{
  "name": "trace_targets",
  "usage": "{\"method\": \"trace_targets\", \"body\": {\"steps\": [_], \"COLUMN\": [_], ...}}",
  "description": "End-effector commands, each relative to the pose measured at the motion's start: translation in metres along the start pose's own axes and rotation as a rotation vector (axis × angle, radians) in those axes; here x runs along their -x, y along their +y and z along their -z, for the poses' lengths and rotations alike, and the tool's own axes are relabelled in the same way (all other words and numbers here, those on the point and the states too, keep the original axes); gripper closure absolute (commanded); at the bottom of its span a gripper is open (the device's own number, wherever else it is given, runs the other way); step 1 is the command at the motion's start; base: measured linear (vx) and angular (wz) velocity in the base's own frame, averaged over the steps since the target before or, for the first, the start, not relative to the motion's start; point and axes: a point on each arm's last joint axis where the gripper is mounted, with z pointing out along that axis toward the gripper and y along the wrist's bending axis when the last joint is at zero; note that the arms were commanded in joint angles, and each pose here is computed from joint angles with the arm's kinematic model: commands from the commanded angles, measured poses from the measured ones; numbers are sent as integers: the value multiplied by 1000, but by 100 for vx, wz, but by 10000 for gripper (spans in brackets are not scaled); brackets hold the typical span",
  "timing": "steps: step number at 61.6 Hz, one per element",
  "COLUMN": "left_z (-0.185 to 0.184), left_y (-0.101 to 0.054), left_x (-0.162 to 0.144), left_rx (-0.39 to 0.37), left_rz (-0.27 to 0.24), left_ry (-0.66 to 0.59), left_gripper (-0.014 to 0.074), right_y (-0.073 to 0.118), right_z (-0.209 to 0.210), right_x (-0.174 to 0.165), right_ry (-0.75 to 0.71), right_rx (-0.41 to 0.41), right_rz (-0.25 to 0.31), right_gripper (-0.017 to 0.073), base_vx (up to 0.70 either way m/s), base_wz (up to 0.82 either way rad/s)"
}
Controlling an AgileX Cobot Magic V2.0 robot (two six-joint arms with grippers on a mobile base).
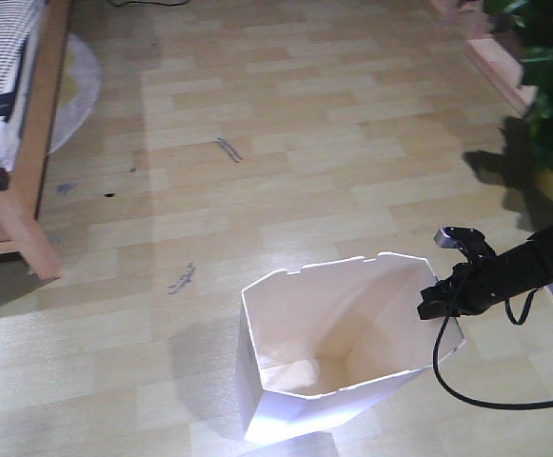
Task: Move trash bin to bedside with robot
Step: 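Drive the base toward the bed while the right gripper holds the bin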
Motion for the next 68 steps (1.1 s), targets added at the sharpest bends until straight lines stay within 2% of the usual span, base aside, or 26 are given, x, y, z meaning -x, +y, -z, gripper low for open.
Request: {"method": "trace_targets", "body": {"steps": [1,25,68], "left_z": [0,0,0], "left_y": [0,0,0], "left_x": [1,1,1], "left_rx": [5,5,5], "left_rz": [5,5,5], "left_ry": [-72,-72,-72], "left_gripper": [601,601,601], "right_y": [23,23,23], "right_z": [29,29,29], "right_x": [21,21,21], "right_ry": [-87,-87,-87], "right_rx": [156,156,156], "right_rz": [-10,-10,-10], "right_gripper": [562,562,562], "base_vx": [21,26,38], "base_wz": [54,28,0]}}
